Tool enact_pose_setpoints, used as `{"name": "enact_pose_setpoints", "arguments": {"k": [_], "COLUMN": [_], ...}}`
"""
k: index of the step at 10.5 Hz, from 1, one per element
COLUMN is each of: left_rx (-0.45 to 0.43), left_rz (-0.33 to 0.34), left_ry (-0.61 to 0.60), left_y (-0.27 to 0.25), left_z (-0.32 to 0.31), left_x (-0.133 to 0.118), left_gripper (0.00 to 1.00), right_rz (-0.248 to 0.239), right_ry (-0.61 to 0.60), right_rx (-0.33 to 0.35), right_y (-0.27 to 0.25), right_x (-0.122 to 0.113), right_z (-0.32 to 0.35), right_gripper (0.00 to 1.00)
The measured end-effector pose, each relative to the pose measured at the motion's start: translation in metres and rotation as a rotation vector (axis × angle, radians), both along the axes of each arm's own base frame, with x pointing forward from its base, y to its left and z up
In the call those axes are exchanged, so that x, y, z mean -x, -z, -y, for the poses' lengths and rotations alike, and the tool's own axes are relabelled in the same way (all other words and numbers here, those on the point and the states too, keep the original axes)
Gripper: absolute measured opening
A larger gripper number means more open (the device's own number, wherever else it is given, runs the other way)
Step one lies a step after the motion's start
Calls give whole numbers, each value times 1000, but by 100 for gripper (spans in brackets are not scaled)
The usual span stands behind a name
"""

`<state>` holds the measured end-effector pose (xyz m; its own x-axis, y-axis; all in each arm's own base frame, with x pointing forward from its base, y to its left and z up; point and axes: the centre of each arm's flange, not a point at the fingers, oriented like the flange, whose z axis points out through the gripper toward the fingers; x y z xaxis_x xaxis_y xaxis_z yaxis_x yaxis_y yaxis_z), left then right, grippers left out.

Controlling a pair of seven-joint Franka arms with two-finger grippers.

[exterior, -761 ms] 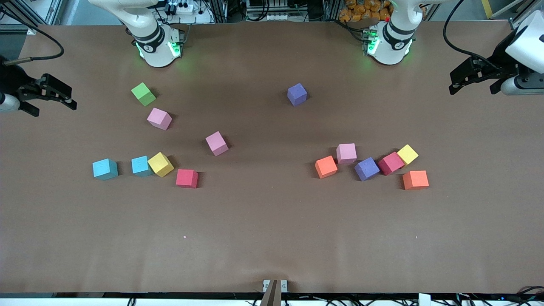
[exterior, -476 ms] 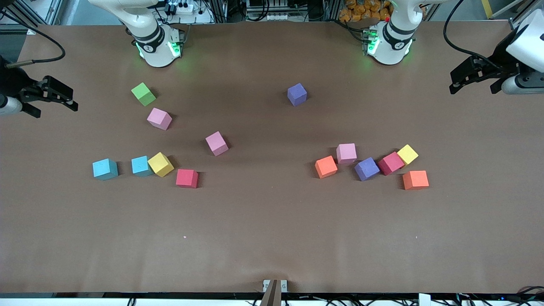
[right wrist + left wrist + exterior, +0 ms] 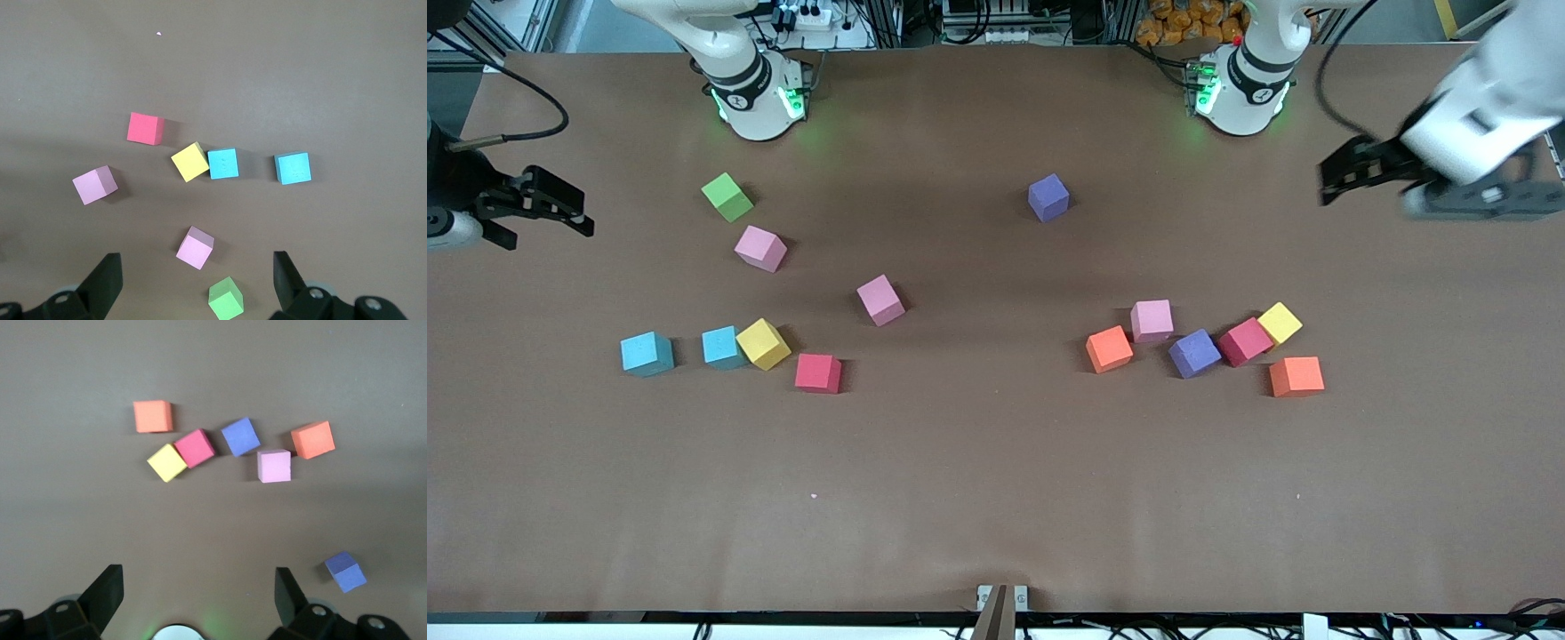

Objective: Form number 2 with 11 blocks
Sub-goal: 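Reach the right gripper to a cyan cube while the left gripper reaches the purple cube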

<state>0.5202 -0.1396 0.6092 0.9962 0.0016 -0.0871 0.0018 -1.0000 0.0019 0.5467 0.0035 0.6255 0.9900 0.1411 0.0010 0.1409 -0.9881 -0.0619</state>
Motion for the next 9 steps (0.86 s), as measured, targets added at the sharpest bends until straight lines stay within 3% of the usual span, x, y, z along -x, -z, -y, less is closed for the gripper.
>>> {"name": "enact_pose_setpoints", "arguments": {"k": [4, 7, 9], "left_rx": [17, -7, -17], "left_rz": [-76, -70, -104], "left_ry": [-325, -429, -448], "left_y": [82, 151, 188], "left_z": [127, 202, 219], "left_x": [45, 101, 128], "left_gripper": [100, 100, 100], "right_rz": [-7, -31, -58], "right_ry": [-2, -2, -3], "right_rx": [5, 9, 29], "right_y": [3, 8, 22], "right_x": [0, 1, -3], "right_z": [-1, 0, 2], "right_gripper": [100, 100, 100]}}
